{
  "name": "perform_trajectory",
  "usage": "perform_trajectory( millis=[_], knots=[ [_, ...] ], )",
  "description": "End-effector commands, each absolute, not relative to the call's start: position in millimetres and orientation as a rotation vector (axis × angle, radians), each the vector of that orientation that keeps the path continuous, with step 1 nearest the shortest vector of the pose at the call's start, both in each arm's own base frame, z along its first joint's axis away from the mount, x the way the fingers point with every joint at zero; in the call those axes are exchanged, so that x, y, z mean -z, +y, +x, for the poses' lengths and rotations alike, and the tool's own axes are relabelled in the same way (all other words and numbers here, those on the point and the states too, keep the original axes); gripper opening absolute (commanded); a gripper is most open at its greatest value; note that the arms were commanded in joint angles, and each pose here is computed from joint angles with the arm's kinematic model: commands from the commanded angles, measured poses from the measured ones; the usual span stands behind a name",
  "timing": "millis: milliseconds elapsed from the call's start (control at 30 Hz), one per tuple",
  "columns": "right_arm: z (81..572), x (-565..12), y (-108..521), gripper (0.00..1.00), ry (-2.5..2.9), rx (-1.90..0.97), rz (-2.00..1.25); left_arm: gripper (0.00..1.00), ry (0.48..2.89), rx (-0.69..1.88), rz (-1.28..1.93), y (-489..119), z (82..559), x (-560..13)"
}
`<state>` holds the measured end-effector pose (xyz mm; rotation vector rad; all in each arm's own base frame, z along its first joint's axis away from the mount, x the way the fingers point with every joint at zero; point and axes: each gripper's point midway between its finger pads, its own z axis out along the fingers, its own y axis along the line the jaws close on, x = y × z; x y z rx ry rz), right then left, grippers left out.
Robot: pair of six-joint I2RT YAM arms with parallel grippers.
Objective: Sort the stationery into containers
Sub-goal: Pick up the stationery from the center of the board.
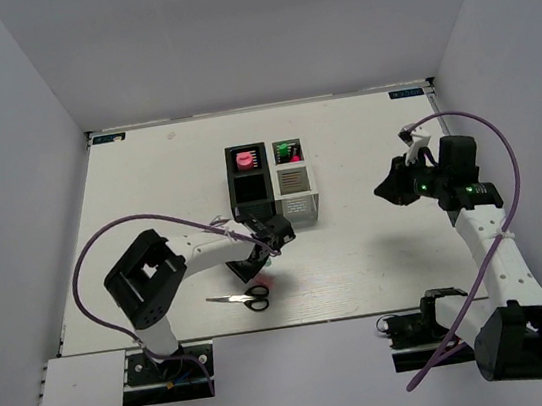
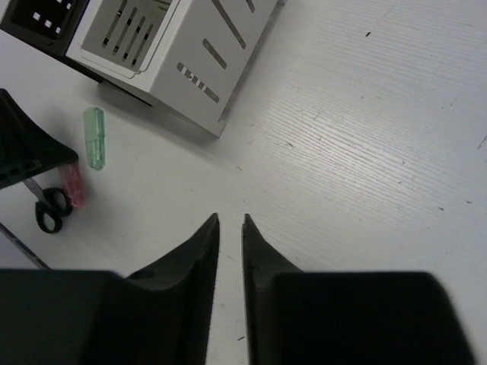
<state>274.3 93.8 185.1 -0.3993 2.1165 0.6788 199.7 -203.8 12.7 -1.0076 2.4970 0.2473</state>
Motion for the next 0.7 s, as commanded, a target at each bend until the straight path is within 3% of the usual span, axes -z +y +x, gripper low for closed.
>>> perform_trajectory(
  millis=[0,67,100,233,433,633,667],
  knots=[
    [275,-192,96,0.21,2.070,-0.700,-0.418,0.15,2.544,-0.321,-0.880,-198,184,-9],
    [274,-191,97,0.44,2.070,-0.716,-0.426,0.12,2.499,-0.264,-0.806,-201,199,-34],
    [273,-193,98,0.48,2.067,-0.725,-0.430,0.10,2.489,-0.229,-0.764,-203,203,-45],
    [271,-191,99,0.49,2.069,-0.745,-0.440,0.00,2.439,-0.115,-0.594,-214,224,-86],
    [270,-190,100,0.46,2.070,-0.772,-0.437,0.00,2.334,-0.019,-0.429,-219,245,-159],
    [265,-191,104,0.45,2.051,-0.806,-0.486,0.00,2.151,0.173,0.122,-257,280,-236],
    [264,-191,105,0.45,2.047,-0.812,-0.497,0.00,2.118,0.134,0.353,-257,283,-235]
  ],
)
